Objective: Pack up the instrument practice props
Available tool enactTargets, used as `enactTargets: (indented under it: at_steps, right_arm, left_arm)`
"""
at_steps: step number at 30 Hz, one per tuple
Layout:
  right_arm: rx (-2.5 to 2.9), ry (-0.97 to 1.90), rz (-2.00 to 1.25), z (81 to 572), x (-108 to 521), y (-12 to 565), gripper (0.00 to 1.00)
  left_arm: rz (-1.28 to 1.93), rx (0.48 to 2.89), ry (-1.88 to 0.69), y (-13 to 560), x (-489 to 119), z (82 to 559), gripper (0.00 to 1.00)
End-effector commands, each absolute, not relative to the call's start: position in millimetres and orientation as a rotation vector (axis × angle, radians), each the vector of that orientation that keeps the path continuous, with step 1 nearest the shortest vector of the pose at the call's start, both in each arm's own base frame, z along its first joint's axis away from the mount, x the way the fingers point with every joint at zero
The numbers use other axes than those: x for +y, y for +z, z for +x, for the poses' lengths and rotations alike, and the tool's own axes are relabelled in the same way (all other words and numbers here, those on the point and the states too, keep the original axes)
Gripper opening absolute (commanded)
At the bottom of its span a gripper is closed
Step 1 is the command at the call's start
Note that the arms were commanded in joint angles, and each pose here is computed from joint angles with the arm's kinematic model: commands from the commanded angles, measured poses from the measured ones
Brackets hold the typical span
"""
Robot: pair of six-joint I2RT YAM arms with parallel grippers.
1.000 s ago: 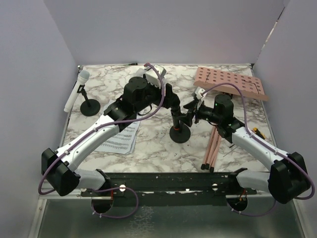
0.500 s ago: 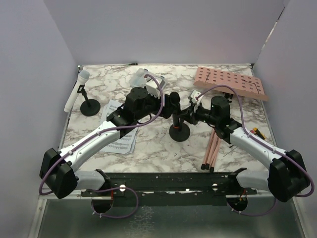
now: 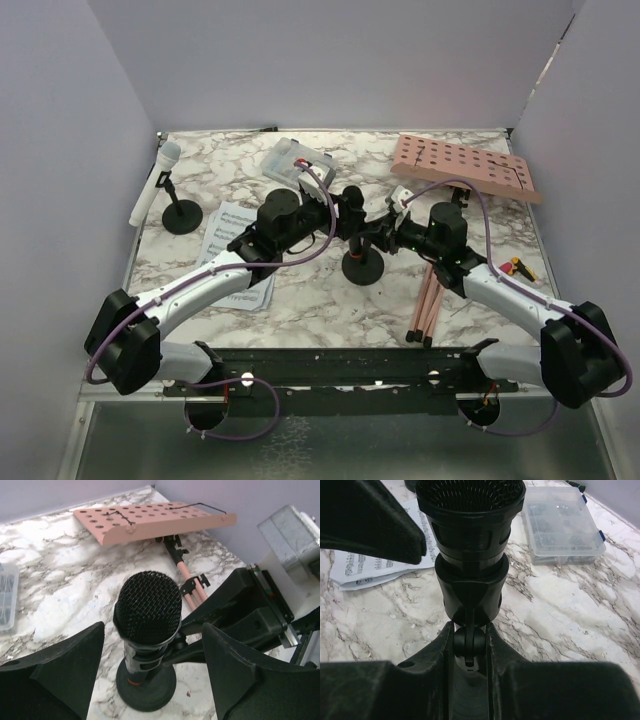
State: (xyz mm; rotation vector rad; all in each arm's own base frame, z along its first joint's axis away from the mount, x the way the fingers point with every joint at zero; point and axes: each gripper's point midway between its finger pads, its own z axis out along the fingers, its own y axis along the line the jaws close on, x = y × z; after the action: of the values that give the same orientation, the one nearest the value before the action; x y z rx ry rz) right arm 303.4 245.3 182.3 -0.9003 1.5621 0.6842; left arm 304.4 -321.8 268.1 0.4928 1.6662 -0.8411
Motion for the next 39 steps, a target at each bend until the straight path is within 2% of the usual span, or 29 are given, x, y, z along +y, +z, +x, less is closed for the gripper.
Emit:
enactTargets:
  at_steps: [1, 10, 14, 19, 23, 29, 39]
  right_arm:
    - [1.75, 0.732, -0.897, 288, 239, 126, 0.0]
    - [1.761, 0.745, -0.899, 285, 239, 118, 0.01]
    - [1.765, 0.743, -0.898, 283, 239, 116, 0.0]
    - [1.781, 0.74, -0.895, 282, 238, 110, 0.0]
    - [1.792, 0.742, -0.895, 280, 238, 105, 0.01]
    - [1.825, 0.738, -0.892, 277, 235, 95, 0.0]
    - [1.876, 0.728, -0.87, 275, 230, 89, 0.01]
  left_arm:
    - [0.437, 1.571, -0.804, 277, -330, 319, 0.78]
    - [0.293, 1.577, -0.651, 243, -329, 337, 0.7]
    - [0.228, 1.537, -0.603, 244, -329, 342, 0.67]
    - [0.191, 1.505, -0.592, 250, -331, 347, 0.56]
    - [0.187, 1.479, -0.601, 258, -330, 346, 0.55]
    - [0.192, 1.462, -0.59, 263, -329, 345, 0.36]
    - [0.233, 1.366, -0.498, 301, -315, 345, 0.24]
